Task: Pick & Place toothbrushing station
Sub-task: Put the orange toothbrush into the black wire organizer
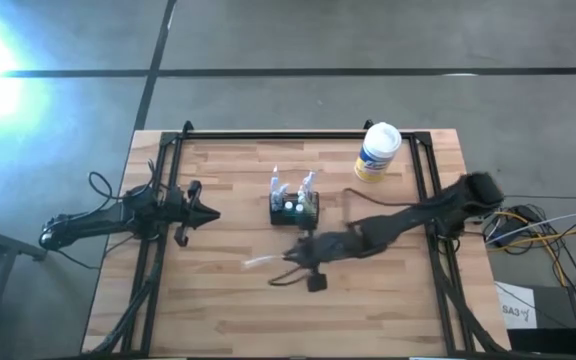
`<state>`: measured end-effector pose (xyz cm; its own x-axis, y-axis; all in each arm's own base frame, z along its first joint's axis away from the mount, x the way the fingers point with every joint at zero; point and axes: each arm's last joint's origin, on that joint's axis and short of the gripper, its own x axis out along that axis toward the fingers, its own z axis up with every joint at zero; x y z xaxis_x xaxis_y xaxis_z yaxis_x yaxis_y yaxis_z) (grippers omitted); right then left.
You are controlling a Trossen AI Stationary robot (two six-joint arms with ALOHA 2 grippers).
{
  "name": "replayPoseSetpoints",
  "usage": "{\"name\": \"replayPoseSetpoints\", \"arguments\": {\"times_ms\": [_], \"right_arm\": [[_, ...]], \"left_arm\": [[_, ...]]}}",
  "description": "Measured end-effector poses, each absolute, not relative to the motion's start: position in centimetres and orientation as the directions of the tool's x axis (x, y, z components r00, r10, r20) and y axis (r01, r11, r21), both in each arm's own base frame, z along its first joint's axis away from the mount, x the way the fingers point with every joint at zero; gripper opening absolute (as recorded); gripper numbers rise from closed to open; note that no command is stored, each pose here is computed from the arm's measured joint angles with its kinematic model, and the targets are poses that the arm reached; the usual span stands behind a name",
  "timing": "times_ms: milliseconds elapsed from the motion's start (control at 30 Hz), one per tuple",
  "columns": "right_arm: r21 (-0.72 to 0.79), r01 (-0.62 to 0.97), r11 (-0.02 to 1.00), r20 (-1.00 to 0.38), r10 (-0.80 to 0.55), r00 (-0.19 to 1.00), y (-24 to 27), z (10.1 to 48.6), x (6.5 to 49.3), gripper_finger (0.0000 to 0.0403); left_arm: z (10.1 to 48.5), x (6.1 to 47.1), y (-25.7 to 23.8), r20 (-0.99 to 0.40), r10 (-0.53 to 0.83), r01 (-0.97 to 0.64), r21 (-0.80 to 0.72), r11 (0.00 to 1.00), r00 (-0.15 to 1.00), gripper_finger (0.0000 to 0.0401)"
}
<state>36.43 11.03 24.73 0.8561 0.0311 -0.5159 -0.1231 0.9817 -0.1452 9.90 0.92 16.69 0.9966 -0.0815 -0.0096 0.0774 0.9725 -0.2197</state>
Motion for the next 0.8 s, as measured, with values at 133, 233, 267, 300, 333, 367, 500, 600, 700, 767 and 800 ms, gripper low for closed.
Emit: {"name": "replayPoseSetpoints", "arguments": {"times_ms": [133, 233, 267, 300, 333, 367, 500, 600, 700, 767, 800], "right_arm": [[-0.133, -0.123, 0.983, -0.337, 0.072, 0.939, 10.5, 25.5, 33.2, 0.0023], [-0.113, -0.099, 0.989, -0.218, 0.073, 0.973, 9.5, 24.9, 30.8, 0.0023], [-0.103, -0.090, 0.991, -0.178, 0.070, 0.981, 9.0, 24.8, 30.0, 0.0023], [-0.093, -0.081, 0.992, -0.139, 0.067, 0.988, 8.7, 24.4, 29.4, 0.0023], [-0.082, -0.072, 0.994, -0.099, 0.063, 0.993, 8.3, 24.0, 28.8, 0.0023], [-0.072, -0.065, 0.995, -0.055, 0.061, 0.997, 8.0, 23.5, 28.3, 0.0023], [-0.082, -0.045, 0.996, 0.089, 0.052, 0.995, 7.3, 21.8, 26.5, 0.0023], [-0.078, -0.036, 0.996, 0.103, 0.044, 0.994, 6.8, 20.5, 25.4, 0.0023], [-0.065, 0.011, 0.998, 0.136, -0.002, 0.991, 6.4, 19.9, 24.5, 0.0023], [-0.063, 0.016, 0.998, 0.160, -0.006, 0.987, 6.2, 19.6, 24.0, 0.0023], [-0.066, 0.017, 0.998, 0.168, -0.005, 0.986, 6.1, 19.4, 23.7, 0.0023]], "left_arm": [[16.7, 9.9, 0.9, -0.010, -0.082, 0.077, -0.218, 0.973, 0.997, 0.0036], [16.7, 9.9, 0.9, -0.010, -0.075, 0.071, -0.214, 0.974, 0.997, 0.0037], [16.7, 9.9, 1.0, -0.010, -0.068, 0.064, -0.213, 0.975, 0.998, 0.0037], [16.7, 9.9, 1.0, -0.010, -0.066, 0.063, -0.211, 0.976, 0.998, 0.0035], [16.6, 9.9, 1.0, -0.011, -0.062, 0.058, -0.206, 0.977, 0.998, 0.0034], [16.6, 9.9, 1.0, -0.011, -0.057, 0.054, -0.202, 0.978, 0.998, 0.0033], [16.6, 9.9, 1.1, -0.010, -0.020, 0.018, -0.196, 0.980, 1.000, 0.0030], [16.6, 9.9, 1.1, -0.009, -0.018, 0.016, -0.192, 0.981, 1.000, 0.0031], [16.7, 9.9, 1.1, 0.004, -0.020, 0.021, -0.158, 0.987, 1.000, 0.0032], [16.9, 9.9, 1.1, 0.025, -0.020, 0.023, -0.124, 0.992, 0.999, 0.0029], [17.2, 9.9, 1.1, 0.054, -0.003, 0.009, -0.102, 0.995, 0.999, 0.0027]]}}
